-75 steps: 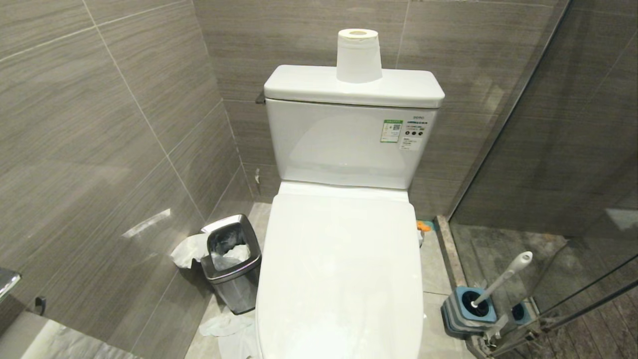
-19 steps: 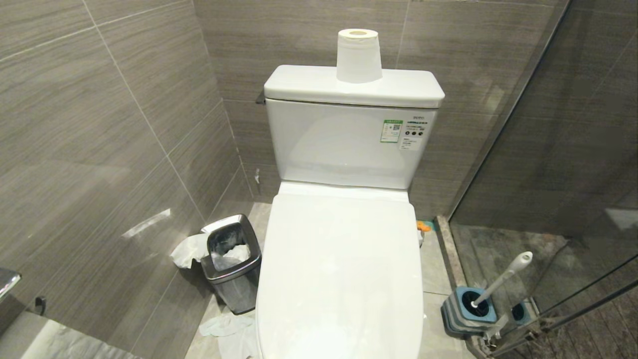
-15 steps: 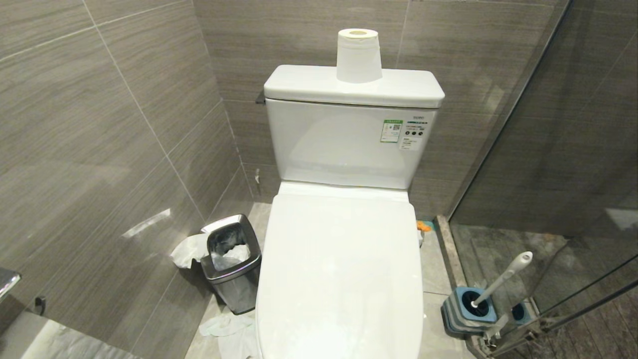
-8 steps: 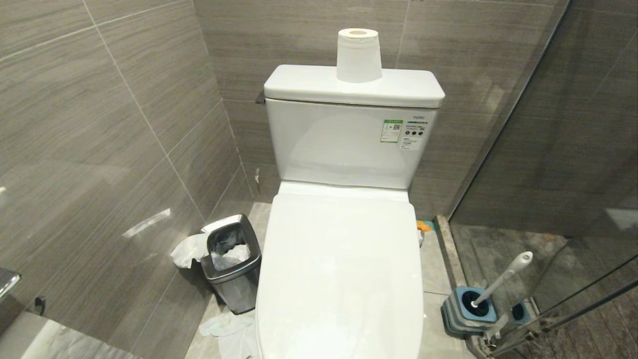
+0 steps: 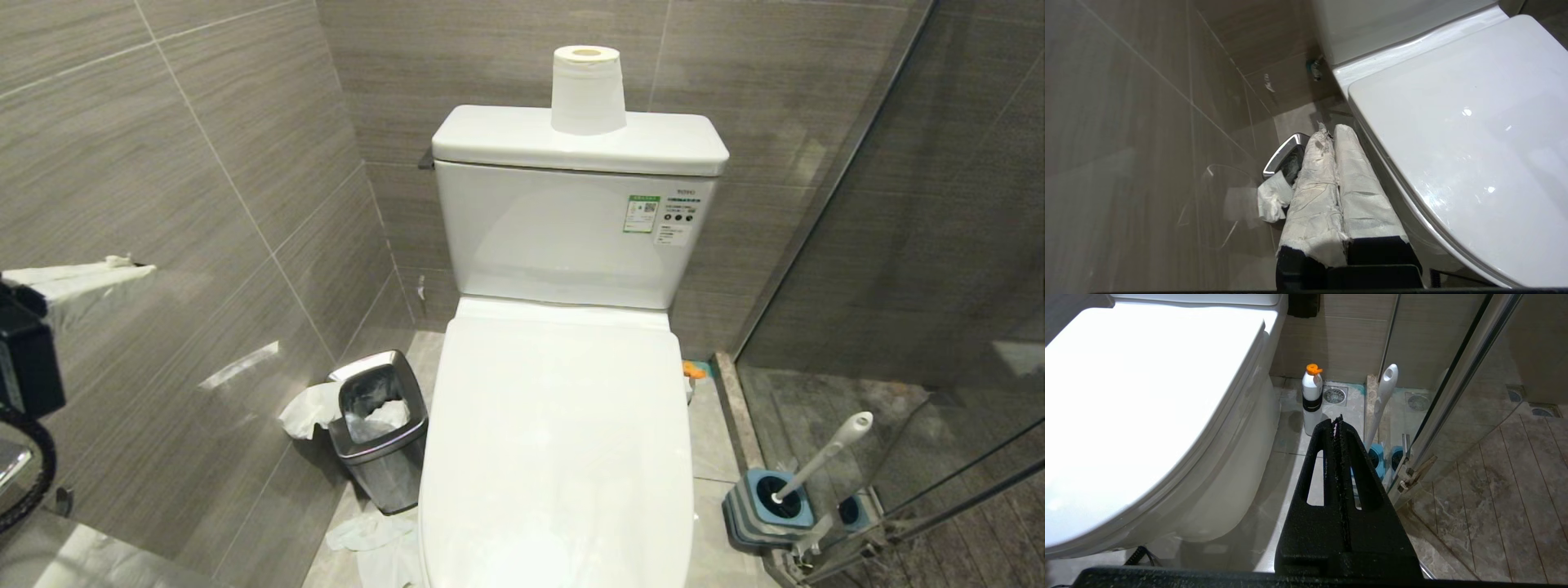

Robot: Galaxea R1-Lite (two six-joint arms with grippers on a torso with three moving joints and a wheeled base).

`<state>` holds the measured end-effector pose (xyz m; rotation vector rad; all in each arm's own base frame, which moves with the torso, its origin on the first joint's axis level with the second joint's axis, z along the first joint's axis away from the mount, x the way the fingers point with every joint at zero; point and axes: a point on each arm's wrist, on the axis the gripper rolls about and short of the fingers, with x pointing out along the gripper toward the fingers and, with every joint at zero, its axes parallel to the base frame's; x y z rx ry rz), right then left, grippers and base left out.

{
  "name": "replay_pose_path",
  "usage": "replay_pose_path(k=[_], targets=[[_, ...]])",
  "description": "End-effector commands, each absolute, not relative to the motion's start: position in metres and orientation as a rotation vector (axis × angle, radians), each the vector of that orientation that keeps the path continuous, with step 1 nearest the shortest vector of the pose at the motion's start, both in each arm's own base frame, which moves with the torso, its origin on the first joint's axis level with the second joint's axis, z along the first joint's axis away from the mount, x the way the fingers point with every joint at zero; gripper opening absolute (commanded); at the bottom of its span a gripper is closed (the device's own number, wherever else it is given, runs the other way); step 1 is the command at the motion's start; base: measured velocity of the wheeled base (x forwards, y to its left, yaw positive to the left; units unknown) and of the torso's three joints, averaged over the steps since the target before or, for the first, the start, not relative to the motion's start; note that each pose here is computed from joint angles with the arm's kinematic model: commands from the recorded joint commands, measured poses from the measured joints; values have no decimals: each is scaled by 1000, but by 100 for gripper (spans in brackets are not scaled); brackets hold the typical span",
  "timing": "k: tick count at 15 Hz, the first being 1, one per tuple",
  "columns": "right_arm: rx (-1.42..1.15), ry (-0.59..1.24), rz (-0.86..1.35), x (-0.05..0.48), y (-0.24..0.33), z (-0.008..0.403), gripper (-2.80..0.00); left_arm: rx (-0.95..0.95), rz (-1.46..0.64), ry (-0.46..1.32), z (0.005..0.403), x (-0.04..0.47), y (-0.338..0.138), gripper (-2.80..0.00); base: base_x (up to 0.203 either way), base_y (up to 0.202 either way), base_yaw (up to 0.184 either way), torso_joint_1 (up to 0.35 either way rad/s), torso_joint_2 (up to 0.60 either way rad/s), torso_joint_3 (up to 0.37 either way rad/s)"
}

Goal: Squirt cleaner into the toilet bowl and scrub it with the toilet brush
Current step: Use the left hand to lift the toilet lid slightly

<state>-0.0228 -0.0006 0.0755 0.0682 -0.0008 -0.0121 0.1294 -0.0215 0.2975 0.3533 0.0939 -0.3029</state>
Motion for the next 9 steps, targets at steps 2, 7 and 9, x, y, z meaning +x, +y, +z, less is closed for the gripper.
replay_pose_path(k=[2,7,9], targets=[[69,0,-12,-23,-1,75,-280,348,-341,227,283,183,-33,-280,0,0,0,0,0,0],[69,0,-12,-23,-1,75,-280,352,-294,377,251,255,-38,-280,0,0,0,0,0,0],[69,0,-12,-23,-1,75,-280,349,-264,432,237,283,-32,-280,0,0,0,0,0,0]])
